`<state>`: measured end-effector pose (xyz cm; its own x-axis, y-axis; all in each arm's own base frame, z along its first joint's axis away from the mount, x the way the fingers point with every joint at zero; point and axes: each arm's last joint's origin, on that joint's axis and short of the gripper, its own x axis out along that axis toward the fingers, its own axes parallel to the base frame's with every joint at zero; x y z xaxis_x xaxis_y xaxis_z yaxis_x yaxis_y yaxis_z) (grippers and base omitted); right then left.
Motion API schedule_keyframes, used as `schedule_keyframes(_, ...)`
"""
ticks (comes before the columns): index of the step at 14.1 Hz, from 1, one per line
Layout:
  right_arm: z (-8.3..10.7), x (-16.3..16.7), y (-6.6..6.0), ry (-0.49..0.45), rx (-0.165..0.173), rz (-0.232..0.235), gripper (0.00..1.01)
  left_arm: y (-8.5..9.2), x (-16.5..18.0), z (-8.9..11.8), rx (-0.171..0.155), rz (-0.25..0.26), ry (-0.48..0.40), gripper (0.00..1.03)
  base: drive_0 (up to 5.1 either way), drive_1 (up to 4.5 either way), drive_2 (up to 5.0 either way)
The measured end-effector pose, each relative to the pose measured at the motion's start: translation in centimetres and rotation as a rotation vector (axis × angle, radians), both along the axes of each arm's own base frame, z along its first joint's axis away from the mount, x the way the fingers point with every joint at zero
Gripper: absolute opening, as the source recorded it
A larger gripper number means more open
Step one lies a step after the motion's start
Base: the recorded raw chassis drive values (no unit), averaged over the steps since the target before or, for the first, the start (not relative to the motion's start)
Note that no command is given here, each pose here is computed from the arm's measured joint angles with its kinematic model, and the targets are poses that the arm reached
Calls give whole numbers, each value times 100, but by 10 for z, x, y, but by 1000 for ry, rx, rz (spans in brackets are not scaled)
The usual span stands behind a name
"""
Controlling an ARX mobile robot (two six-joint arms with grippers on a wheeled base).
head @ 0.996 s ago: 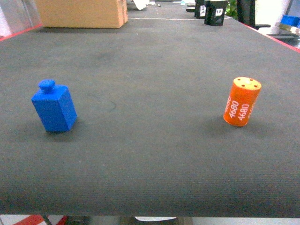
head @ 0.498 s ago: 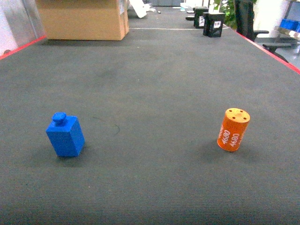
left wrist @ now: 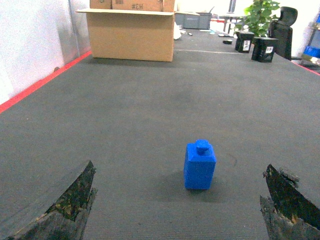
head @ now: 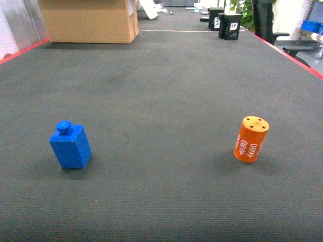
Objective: Sort blue parts and orange caps into right shelf containers
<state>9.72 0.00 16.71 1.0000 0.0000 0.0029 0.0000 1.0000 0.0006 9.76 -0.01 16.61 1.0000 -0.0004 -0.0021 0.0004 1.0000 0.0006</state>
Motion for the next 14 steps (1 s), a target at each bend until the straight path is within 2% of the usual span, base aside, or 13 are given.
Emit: schedule_keyframes(14, 0, 0, 0, 0, 0, 0, 98, 0, 0, 0, 0, 0, 0, 98, 0, 0, 0)
